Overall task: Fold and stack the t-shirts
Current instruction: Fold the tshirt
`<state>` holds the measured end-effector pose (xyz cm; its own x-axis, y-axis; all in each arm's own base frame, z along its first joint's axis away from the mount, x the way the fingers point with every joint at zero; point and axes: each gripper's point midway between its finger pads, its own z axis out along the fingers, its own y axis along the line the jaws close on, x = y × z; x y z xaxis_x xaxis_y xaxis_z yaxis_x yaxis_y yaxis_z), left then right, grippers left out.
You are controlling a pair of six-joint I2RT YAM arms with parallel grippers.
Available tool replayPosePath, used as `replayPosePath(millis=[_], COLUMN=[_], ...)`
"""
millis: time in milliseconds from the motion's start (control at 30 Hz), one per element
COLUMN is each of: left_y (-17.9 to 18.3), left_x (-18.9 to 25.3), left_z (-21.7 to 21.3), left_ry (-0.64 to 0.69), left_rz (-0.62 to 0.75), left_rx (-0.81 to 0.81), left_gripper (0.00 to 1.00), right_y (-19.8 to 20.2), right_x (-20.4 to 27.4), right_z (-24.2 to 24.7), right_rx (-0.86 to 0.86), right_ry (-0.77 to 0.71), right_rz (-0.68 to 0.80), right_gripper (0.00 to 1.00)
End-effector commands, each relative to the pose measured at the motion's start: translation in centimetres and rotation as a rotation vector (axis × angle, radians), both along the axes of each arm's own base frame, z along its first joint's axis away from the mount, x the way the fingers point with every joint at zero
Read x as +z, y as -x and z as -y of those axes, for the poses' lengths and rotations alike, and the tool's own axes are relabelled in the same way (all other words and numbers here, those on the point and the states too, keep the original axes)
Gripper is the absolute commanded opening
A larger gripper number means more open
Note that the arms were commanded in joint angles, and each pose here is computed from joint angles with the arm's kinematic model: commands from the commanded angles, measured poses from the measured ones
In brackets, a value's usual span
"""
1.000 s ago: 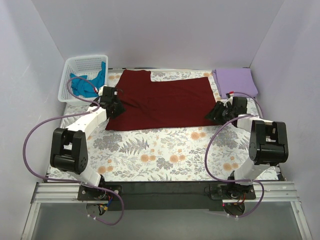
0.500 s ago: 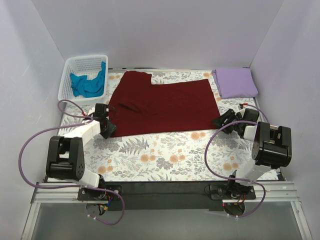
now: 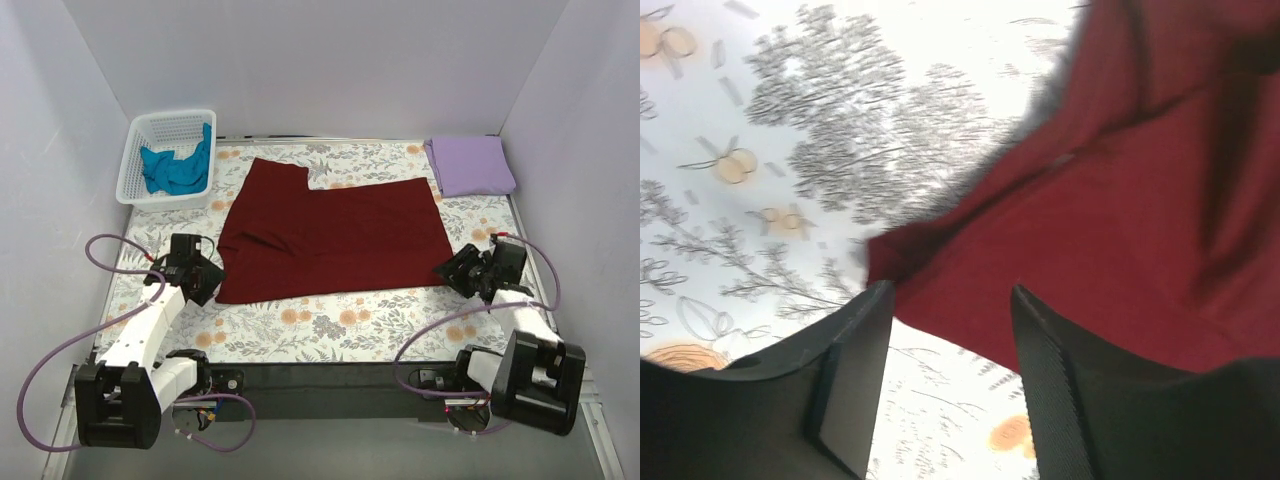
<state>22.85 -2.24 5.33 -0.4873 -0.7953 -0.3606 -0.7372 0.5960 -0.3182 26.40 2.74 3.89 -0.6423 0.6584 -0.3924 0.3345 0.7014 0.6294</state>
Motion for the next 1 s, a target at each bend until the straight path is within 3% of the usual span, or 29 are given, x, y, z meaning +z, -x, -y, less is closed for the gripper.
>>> replayPosePath(millis=[0,133,333,400,700,967], left_y=[-2.1,-3.6,-6.4,-7.6,-7.7,-5.3], left_x=[3.8,5.7,6.4,5.5,0.3,-2.8], left_z=[1.1,4.6,9.6,10.4,10.3,9.2], left_ry=[0.034,0.117,0.08,0.075,0.033,0.02], left_rz=[0.117,0.155,0.185,0.167,0.046,-0.059], left_rx=[-0.079,-0.238,-0.459,-0.498,-0.529,-0.504], left_gripper=[0.5,0.53,0.53,0.52,0.48,0.48], right_y=[-0.4,-3.9,-6.9,-8.1,-12.7,-13.9], right_x=[2.7,10.3,10.4,12.4,8.6,2.8], right_z=[-3.6,-11.2,-20.6,-23.9,-33.3,-36.5], right_rx=[0.115,0.318,0.564,0.627,0.743,0.745], right_ry=[0.053,0.044,-0.033,-0.064,-0.119,-0.157], right_rz=[0.097,0.338,0.3,0.344,0.273,0.161], right_gripper=[0.59,0.58,0.55,0.54,0.5,0.47])
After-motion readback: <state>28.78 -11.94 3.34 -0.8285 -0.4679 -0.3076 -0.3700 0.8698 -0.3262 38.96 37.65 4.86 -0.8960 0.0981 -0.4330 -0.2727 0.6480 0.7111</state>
